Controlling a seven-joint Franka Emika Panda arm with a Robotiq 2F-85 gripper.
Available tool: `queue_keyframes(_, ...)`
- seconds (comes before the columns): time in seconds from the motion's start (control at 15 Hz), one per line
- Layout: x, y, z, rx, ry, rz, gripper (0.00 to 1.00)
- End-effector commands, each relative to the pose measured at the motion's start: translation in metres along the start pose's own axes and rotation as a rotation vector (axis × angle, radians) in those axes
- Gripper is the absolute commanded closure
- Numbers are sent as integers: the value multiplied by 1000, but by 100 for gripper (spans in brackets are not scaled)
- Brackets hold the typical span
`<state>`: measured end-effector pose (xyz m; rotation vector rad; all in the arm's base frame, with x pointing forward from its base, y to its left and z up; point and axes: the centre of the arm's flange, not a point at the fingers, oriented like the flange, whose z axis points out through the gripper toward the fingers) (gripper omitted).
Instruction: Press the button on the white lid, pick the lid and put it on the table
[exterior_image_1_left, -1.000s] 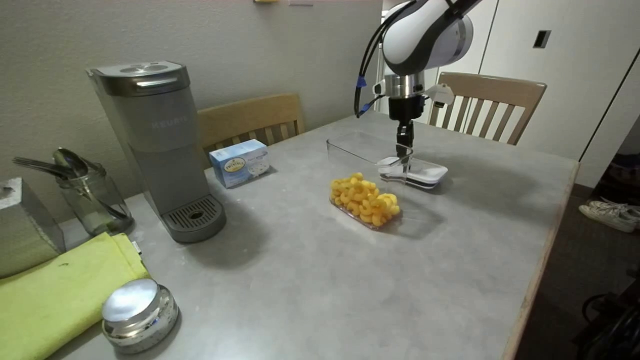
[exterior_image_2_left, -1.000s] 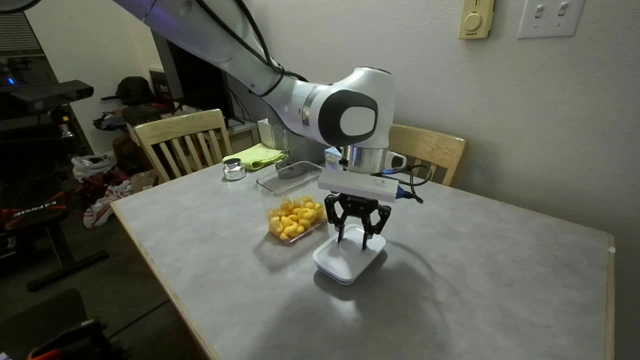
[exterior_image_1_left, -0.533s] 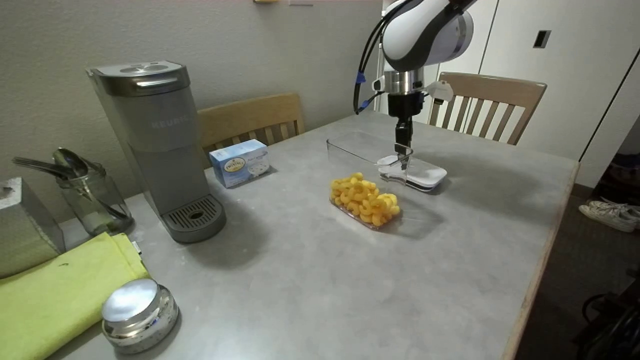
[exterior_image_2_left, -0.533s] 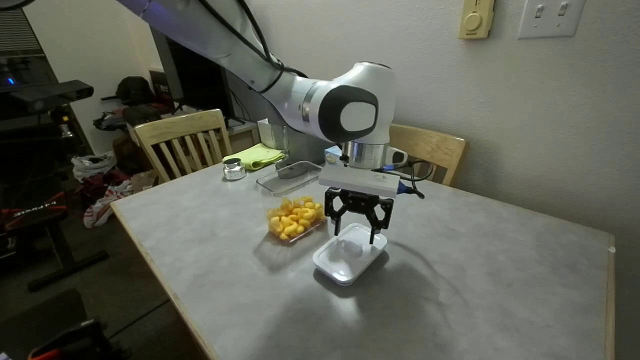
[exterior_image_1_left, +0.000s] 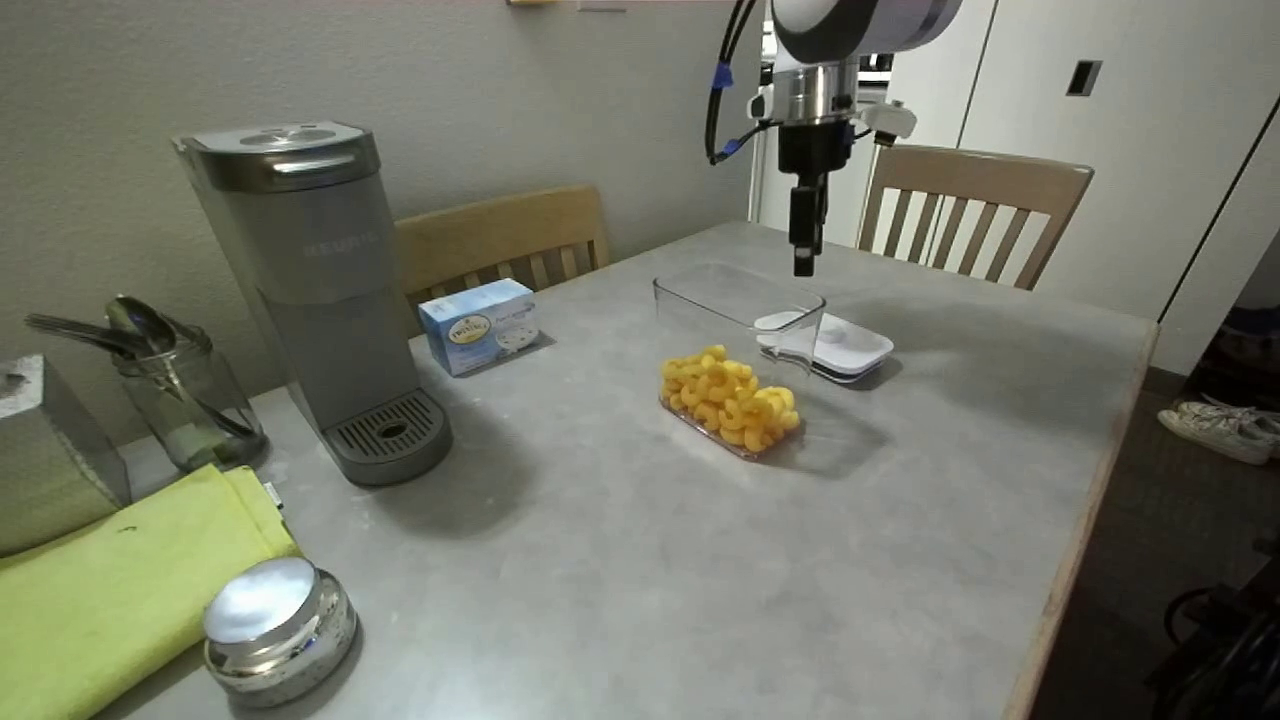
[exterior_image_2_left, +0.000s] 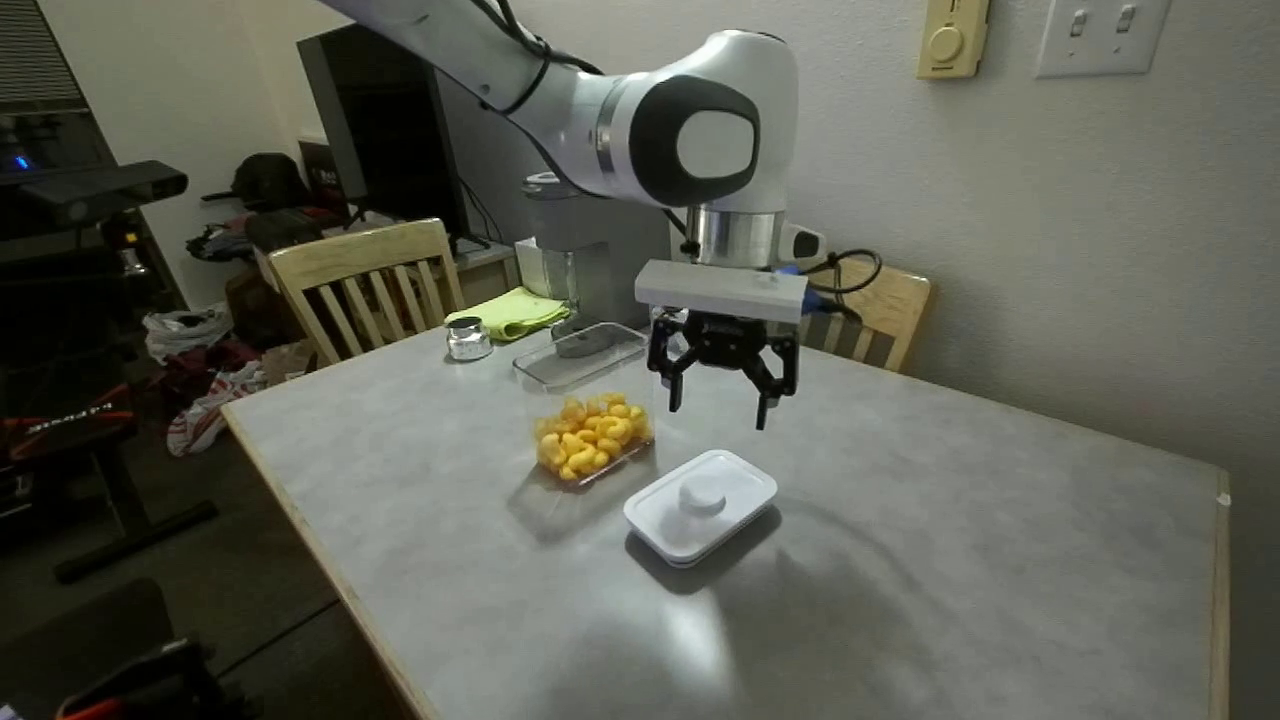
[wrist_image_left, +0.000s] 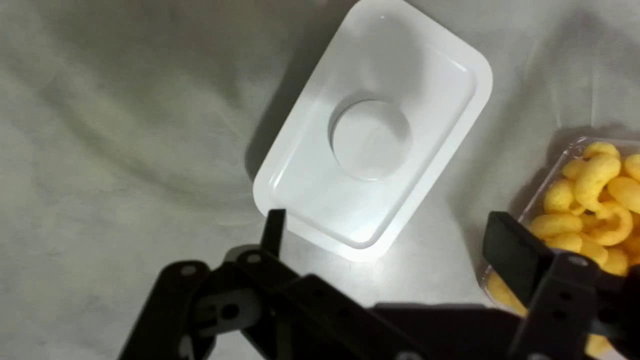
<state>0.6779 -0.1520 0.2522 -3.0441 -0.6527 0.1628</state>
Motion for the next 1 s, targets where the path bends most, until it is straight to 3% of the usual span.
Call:
queue_keyframes(0.0,-17,-4,-26,33,-10,38,0)
queue_keyframes(0.93,-12,-2,-35,31,-21,40,0)
